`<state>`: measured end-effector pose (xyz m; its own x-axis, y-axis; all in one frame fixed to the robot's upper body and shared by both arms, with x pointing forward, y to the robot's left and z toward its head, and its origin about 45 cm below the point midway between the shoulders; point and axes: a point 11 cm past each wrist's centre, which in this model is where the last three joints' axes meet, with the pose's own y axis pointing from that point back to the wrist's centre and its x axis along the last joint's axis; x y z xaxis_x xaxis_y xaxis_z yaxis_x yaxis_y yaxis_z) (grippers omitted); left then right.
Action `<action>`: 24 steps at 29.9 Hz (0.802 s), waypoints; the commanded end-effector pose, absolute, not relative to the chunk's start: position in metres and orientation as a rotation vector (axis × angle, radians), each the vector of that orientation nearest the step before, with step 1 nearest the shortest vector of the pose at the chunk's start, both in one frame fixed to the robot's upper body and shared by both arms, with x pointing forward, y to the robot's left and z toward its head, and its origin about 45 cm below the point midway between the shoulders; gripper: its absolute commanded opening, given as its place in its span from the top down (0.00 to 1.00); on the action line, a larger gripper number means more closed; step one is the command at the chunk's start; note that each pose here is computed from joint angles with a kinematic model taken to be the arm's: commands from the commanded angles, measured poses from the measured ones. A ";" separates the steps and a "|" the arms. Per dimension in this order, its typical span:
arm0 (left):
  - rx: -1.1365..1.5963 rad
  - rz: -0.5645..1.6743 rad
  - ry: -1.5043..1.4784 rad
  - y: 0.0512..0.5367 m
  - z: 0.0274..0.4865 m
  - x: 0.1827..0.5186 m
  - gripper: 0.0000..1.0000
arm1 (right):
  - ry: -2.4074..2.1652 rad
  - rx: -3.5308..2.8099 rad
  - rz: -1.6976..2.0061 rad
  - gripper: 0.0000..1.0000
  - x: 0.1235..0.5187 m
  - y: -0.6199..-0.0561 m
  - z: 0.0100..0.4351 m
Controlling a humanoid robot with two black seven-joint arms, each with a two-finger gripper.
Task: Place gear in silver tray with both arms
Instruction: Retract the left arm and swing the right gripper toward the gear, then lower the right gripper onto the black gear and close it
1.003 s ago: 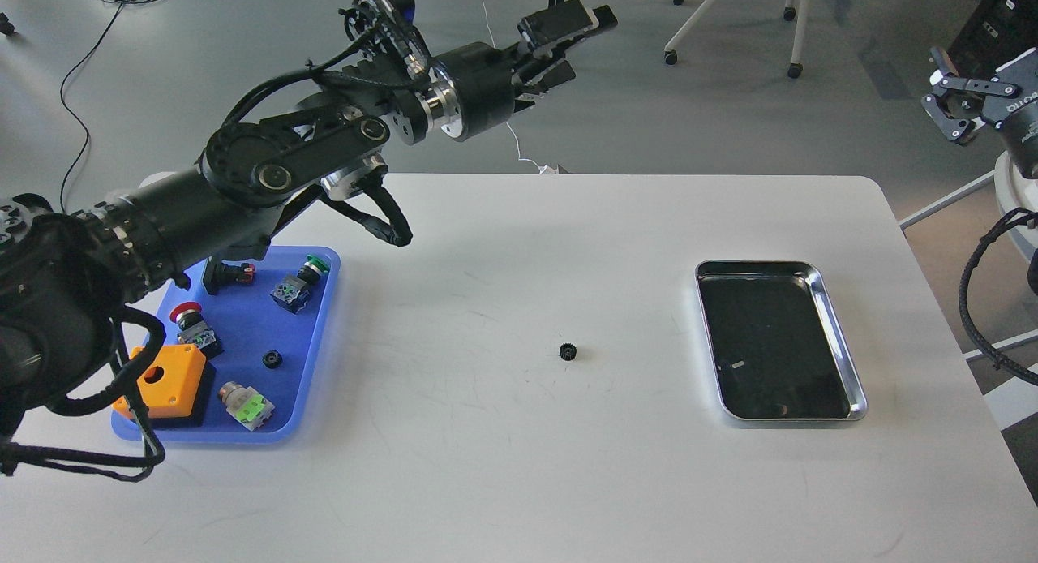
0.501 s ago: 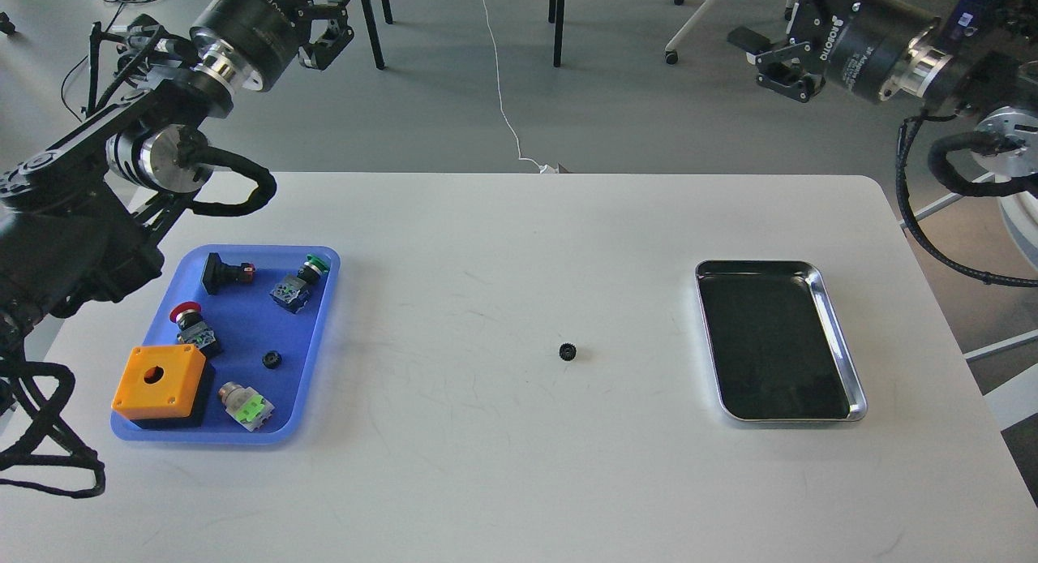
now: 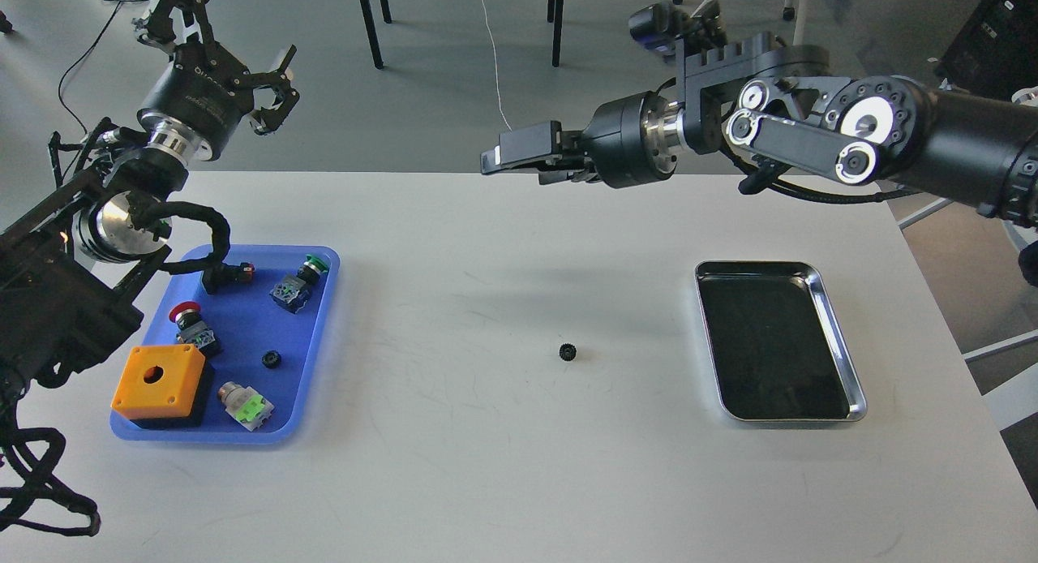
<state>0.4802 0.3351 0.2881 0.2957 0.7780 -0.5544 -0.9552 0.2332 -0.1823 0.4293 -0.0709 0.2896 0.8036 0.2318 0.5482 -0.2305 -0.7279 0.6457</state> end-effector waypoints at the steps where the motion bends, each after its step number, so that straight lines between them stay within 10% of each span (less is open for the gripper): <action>1: -0.538 1.234 0.383 0.340 0.287 0.477 0.02 | 0.284 2.082 0.925 0.01 0.400 -0.046 0.245; 24: -0.533 1.225 0.379 0.344 0.286 0.472 0.02 | 0.523 1.762 1.011 0.16 0.386 -0.117 0.166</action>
